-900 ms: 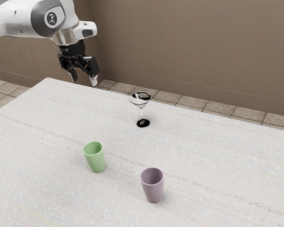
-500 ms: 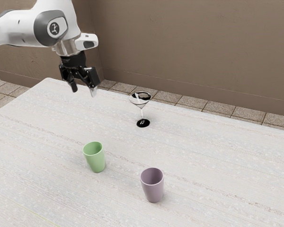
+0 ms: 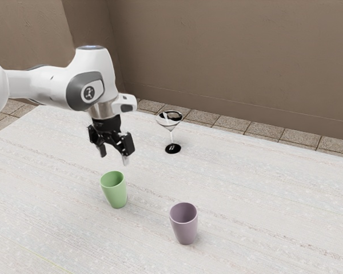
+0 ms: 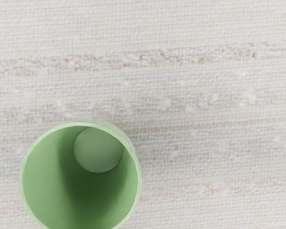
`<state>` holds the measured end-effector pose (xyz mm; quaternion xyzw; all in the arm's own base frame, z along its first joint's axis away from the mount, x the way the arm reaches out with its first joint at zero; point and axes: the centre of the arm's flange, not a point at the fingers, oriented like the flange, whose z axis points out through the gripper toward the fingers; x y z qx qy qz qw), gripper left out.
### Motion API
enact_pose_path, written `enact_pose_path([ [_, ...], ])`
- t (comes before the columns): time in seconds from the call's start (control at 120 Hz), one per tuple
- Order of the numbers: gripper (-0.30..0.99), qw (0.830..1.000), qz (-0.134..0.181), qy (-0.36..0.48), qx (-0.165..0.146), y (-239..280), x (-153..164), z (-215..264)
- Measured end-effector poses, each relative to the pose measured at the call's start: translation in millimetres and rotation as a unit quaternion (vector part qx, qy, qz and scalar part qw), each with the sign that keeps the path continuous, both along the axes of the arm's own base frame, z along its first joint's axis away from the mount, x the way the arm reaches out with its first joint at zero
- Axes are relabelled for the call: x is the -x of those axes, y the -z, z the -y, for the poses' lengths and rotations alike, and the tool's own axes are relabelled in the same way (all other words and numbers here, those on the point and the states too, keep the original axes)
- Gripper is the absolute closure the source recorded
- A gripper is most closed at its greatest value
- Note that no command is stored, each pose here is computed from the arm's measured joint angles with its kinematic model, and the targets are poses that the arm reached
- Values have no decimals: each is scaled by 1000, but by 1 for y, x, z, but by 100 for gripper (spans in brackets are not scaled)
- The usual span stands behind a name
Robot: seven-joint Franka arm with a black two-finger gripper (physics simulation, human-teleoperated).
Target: Place the left cup onto the right cup
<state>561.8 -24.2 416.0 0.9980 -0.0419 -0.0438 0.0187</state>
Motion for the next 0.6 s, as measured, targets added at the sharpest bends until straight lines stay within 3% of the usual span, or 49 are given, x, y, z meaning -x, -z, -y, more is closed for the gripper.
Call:
enact_pose_path([
  [0.125, 0, 1000, -4, 12, -1, 38, -2, 27],
  [0.333, 0, 1000, 11, -9, -2, 57, -2, 17],
  [0.6, 0, 1000, -7, -28, -11, 102, -10, 5],
])
